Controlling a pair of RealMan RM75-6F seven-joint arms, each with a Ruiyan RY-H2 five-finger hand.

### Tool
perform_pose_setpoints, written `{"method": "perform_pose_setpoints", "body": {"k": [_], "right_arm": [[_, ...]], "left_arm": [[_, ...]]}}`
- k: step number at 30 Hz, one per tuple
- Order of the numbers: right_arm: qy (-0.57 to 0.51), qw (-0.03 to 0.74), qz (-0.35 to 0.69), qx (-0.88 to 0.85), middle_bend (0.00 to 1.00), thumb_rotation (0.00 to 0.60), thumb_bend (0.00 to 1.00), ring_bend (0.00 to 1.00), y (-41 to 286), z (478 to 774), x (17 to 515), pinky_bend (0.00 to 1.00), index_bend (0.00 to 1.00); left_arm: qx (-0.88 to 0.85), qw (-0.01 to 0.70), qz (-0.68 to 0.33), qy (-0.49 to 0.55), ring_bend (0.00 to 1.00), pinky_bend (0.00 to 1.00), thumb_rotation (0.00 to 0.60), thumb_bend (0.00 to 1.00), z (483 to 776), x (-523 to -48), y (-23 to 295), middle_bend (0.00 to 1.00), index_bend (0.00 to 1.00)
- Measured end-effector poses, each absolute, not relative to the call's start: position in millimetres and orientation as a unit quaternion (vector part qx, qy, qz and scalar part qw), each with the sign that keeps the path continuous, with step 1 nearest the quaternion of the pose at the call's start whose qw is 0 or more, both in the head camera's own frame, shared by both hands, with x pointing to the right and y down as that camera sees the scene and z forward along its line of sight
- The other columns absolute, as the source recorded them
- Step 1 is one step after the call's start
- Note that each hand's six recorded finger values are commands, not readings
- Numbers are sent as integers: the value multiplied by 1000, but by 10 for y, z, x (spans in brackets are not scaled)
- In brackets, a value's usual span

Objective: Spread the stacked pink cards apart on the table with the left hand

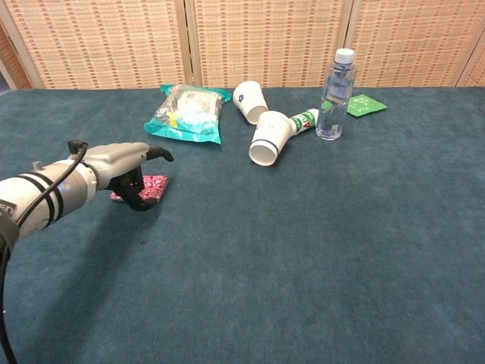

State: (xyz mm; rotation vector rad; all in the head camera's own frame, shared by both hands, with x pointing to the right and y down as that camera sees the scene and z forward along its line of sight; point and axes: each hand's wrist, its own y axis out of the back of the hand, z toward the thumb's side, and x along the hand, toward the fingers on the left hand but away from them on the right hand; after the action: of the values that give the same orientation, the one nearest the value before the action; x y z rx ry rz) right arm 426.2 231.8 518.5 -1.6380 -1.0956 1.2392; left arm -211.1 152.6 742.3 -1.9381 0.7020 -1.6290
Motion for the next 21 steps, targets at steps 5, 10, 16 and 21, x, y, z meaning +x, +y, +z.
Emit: {"method": "perform_pose_setpoints", "body": {"k": [5,10,16,21], "right_arm": [[-432,396,489,-646,683,600,245,563,2319,5184,4262,579,747],[-432,396,489,-646,683,600,245,563,2321,5183,4261,580,747],[-431,396,489,-646,683,600,245,563,2322,5187,4260,580,747],[-432,396,489,-646,683,600,245,563,2319,5186,4260,580,747]], "left_arm": [[-710,254,-602,263,1000,1000,600,385,7431,-2110,1524,998,240],[-710,252,-604,263,1000,1000,600,384,7440,-2105,1535,1000,255],[-709,251,-605,262,1000,1000,600,386,7447,-2087,1547,1000,223],[-704,255,-608,265,1000,1000,600,385,7461,-2087,1542,999,189]]}}
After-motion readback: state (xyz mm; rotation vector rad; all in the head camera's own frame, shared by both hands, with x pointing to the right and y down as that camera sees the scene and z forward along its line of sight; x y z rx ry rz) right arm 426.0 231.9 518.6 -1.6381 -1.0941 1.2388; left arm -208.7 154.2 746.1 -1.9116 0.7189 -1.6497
